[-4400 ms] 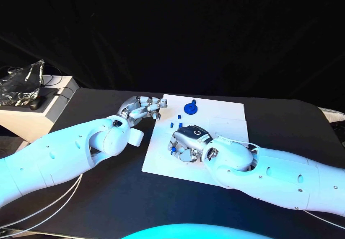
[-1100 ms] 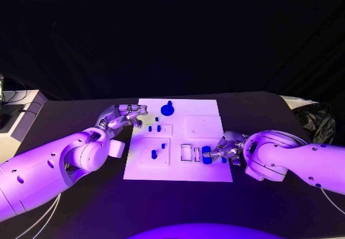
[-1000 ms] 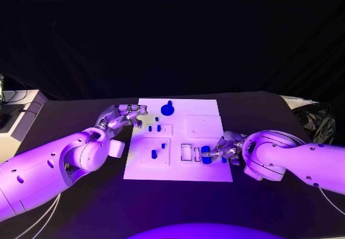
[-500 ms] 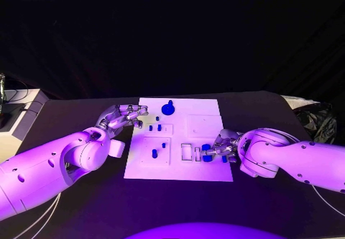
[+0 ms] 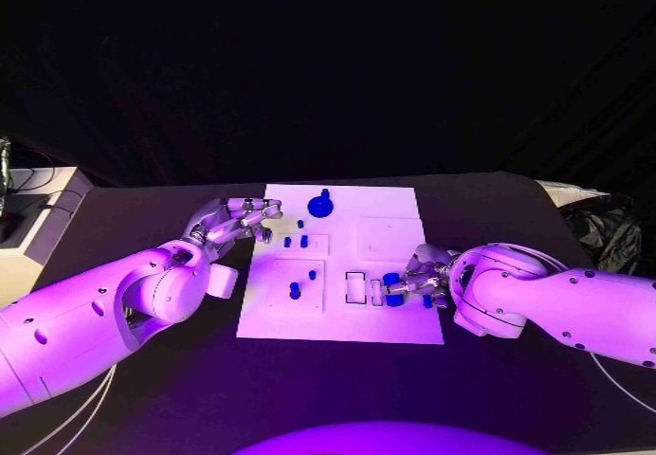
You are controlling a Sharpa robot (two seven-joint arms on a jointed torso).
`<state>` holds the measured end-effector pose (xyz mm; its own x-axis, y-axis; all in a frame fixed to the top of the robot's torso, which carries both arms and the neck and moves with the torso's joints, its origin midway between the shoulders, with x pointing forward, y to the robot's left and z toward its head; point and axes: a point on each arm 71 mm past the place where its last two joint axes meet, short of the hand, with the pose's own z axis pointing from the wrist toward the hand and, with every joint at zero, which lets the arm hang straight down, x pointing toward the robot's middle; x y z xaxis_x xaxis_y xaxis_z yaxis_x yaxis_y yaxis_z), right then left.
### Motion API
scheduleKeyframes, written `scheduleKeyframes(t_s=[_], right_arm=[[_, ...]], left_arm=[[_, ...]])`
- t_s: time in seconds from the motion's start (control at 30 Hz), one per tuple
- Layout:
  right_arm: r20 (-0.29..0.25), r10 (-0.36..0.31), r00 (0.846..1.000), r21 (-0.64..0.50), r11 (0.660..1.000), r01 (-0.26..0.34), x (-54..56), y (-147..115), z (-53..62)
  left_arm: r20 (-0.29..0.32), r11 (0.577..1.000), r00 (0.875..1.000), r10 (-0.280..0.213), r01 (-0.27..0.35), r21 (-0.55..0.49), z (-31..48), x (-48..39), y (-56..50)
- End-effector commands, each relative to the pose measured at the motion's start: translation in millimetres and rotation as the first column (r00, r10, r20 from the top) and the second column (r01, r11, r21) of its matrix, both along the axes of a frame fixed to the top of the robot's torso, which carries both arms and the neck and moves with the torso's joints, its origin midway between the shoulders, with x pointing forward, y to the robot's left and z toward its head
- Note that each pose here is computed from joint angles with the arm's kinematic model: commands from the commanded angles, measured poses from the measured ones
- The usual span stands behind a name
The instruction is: Assemble the parts on the task board
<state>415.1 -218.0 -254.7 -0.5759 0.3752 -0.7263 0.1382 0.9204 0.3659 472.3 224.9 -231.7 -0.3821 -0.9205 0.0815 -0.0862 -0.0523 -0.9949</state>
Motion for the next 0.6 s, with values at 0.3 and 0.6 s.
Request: scheduleKeyframes(t_s=[0.3,0.6], right_arm=[[-0.064,-0.069,0.996,0.049,0.996,0.073,-8.2,-8,-2.7],[-0.082,-0.098,0.992,0.145,0.983,0.109,-4.9,-4,19.0]], left_arm=[[0.0,1.0,1.0,-0.015,0.015,-0.006,-0.2,-0.3,-0.5],[0.0,1.0,1.0,-0.015,0.015,-0.007,-0.5,0.0,-0.9]])
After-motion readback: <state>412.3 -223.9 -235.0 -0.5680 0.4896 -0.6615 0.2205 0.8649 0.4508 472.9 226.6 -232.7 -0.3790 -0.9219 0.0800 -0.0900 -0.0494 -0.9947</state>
